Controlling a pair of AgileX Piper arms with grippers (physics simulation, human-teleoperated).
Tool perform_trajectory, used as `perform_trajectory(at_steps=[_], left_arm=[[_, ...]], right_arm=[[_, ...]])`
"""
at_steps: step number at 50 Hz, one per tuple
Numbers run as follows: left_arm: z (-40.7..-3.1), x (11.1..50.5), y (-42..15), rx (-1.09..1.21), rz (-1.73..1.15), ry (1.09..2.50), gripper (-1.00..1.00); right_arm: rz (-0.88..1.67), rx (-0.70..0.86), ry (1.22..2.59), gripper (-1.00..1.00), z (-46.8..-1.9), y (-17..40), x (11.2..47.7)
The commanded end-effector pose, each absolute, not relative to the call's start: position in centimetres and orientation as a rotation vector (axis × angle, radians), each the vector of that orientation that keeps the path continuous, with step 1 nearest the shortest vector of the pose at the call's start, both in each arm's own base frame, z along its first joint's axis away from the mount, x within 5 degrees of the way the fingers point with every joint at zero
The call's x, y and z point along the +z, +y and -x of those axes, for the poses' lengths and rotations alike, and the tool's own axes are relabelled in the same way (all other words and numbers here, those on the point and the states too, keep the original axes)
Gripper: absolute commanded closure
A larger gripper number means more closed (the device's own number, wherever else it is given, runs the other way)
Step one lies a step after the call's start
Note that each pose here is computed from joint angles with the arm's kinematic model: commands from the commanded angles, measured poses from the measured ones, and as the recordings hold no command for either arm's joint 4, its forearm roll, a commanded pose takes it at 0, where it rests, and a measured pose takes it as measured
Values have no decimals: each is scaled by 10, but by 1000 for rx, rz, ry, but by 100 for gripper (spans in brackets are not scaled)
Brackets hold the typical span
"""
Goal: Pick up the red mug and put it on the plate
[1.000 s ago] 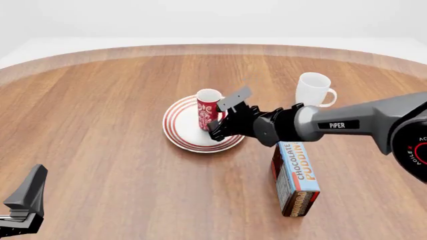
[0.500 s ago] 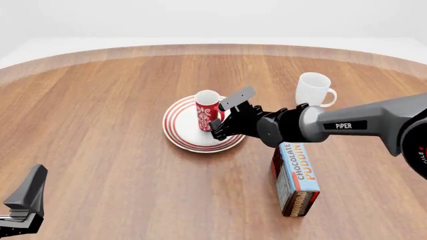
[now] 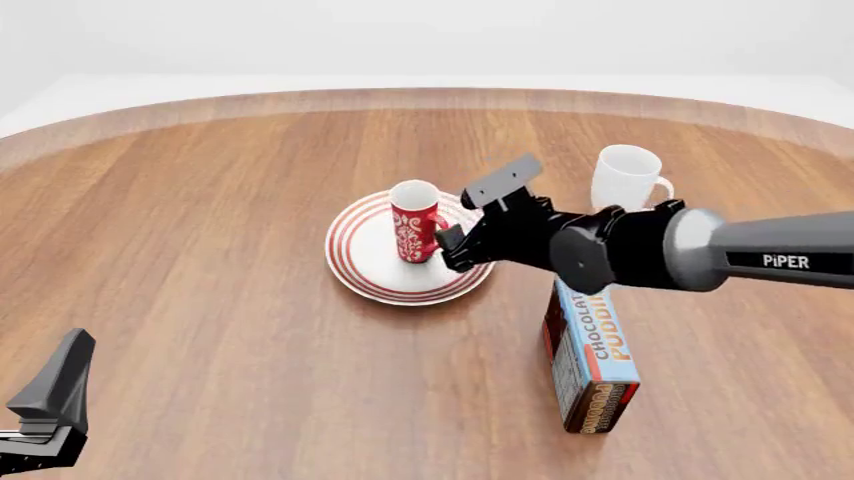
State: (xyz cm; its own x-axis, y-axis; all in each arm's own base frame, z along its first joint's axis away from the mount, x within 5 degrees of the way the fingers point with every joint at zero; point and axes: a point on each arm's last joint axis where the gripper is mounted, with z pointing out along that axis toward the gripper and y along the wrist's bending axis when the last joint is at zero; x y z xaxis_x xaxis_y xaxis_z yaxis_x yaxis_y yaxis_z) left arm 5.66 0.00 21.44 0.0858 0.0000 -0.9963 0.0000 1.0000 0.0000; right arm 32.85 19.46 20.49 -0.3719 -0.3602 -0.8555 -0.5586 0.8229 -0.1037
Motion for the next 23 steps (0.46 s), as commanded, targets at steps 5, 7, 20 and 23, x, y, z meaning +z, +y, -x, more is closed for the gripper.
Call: perform_trajectory(at_steps=[5,7,20,23], left_arm=[[-57,214,0,0,0,1485,-100],[-57,214,0,0,0,1485,-100],[-57,214,0,0,0,1485,-100],[-57,214,0,0,0,1485,-100]], right_arm=[[678,243,1957,-100,-298,175,241],[672,245,1950,-100,-292,171,249],[655,228,1918,-100,-270,151,272],[646,226,1907,-100,-263,145,279]])
